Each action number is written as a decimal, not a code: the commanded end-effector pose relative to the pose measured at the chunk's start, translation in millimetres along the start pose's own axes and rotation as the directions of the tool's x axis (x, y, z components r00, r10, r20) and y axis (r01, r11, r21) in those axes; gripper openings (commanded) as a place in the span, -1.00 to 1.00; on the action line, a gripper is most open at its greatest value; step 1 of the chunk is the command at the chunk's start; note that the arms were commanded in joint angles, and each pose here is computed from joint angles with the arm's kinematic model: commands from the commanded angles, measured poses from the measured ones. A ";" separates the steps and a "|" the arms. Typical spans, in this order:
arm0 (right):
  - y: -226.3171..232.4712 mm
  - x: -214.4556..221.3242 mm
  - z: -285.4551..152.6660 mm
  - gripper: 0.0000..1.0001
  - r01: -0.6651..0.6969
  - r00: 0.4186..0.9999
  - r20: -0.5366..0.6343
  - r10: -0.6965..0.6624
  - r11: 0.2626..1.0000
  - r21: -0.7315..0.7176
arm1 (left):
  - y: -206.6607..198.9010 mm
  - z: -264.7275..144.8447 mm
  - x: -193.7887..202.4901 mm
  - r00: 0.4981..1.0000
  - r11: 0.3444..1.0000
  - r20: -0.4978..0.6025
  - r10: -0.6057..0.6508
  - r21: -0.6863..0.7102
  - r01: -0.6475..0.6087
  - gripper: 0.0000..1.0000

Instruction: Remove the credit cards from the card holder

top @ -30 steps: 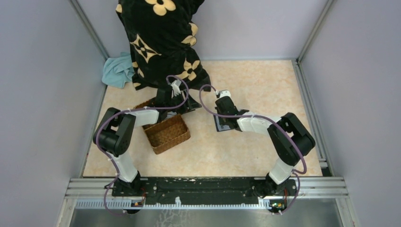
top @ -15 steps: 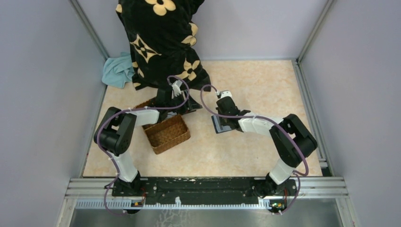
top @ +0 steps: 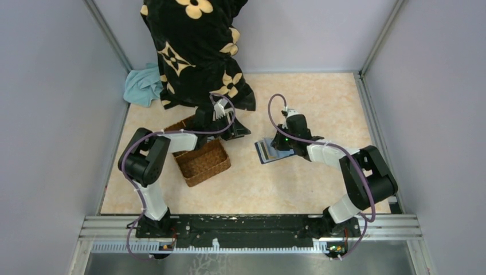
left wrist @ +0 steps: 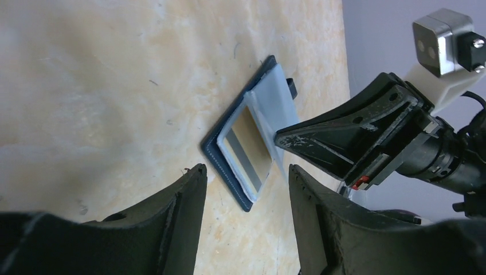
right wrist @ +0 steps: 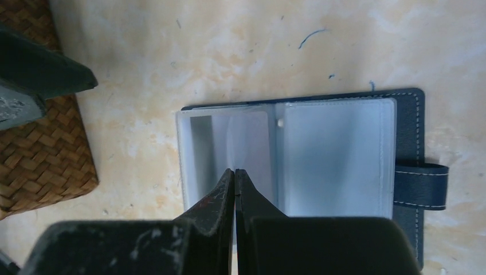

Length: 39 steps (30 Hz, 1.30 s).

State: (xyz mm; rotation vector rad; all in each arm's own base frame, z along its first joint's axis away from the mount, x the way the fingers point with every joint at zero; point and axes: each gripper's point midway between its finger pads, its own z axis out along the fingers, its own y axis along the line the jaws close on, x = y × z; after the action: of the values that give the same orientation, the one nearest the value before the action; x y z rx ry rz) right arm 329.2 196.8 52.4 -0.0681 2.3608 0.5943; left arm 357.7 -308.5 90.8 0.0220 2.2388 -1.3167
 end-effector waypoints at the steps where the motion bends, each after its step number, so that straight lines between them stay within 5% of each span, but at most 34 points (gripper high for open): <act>1: 23.7 -17.0 -4.6 -1.00 -0.058 0.997 0.049 0.067 0.985 -0.160 | -24.3 12.2 5.2 0.995 0.992 -0.033 0.089 0.088 -0.086 0.18; 7: 21.0 -19.0 -7.0 -1.00 -0.115 0.991 0.048 0.128 0.969 -0.217 | -39.0 32.5 26.8 0.976 0.980 -0.114 0.188 0.093 -0.178 0.10; 15: 11.5 -18.1 -10.0 -1.00 -0.145 0.986 0.051 0.160 0.964 -0.223 | -32.5 40.1 41.9 0.973 0.985 -0.171 0.157 0.102 -0.141 -0.02; 22: 6.2 -16.1 -10.3 -1.00 -0.168 0.982 0.050 0.183 0.960 -0.223 | -40.9 47.2 54.2 0.967 0.979 -0.229 0.112 0.190 -0.068 -0.46; 35: 3.5 -17.9 -15.3 -1.00 -0.174 0.980 0.059 0.191 0.959 -0.224 | -54.4 77.2 71.2 0.948 0.975 -0.286 0.139 0.210 -0.080 -0.48; 39: -1.8 -18.0 -15.8 -0.69 -0.179 0.979 0.064 0.195 0.964 -0.198 | -54.6 80.3 75.1 0.946 0.974 -0.294 0.138 0.212 -0.076 -0.48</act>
State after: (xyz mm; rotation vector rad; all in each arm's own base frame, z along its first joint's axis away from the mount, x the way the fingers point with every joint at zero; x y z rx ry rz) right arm 323.1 188.2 52.6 0.1083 2.3208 0.8970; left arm 315.8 -414.7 70.3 0.4172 2.3117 -1.5301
